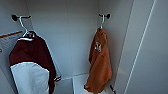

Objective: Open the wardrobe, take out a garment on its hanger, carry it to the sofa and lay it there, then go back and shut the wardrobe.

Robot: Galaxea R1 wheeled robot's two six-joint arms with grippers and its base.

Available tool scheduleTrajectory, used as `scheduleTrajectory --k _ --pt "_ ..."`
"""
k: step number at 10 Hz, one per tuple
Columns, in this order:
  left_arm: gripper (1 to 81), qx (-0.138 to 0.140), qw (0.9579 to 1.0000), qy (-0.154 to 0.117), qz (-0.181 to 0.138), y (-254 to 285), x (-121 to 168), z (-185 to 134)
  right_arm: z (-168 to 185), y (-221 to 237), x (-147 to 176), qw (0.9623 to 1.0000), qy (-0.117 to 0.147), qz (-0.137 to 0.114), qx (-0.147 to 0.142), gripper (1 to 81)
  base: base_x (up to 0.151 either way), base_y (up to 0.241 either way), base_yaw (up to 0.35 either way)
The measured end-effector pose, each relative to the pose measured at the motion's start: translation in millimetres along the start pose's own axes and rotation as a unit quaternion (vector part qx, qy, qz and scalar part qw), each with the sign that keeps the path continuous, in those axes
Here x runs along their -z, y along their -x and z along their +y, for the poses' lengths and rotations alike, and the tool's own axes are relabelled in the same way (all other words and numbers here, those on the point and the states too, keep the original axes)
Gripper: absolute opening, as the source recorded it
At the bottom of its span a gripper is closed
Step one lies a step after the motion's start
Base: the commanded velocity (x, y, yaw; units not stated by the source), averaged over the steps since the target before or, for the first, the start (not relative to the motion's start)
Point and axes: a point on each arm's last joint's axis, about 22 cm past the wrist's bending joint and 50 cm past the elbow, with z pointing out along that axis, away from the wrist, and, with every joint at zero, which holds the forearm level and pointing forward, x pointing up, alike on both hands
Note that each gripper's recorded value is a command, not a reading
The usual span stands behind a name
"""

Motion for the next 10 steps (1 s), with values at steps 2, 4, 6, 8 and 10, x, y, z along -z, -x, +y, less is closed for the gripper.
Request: scheduleTrajectory --k 2,4,6,8,10 --pt "81.1 -0.016 0.9992 0.001 0.035 -60 6 -5 0 0 0 1.0 0.0 0.0 0.0 81.1 0.0 0.0 0.0" --pt "81.1 -0.04 0.9977 0.026 0.047 -86 9 17 0 0 0 1.0 0.0 0.0 0.0 81.1 0.0 0.0 0.0" --pt "81.1 -0.058 0.9949 0.046 0.068 -127 13 42 0 -1 0 1.0 0.0 0.002 0.0 81.1 0.0 0.0 0.0" --pt "81.1 -0.073 0.9918 0.039 0.098 -183 27 36 0 -1 0 1.0 0.0 0.003 -0.002 81.1 0.0 0.0 0.0" --pt "81.1 -0.084 0.9914 0.042 0.091 -200 33 40 0 -2 0 1.0 0.0 0.003 -0.002 81.1 0.0 0.0 0.0"
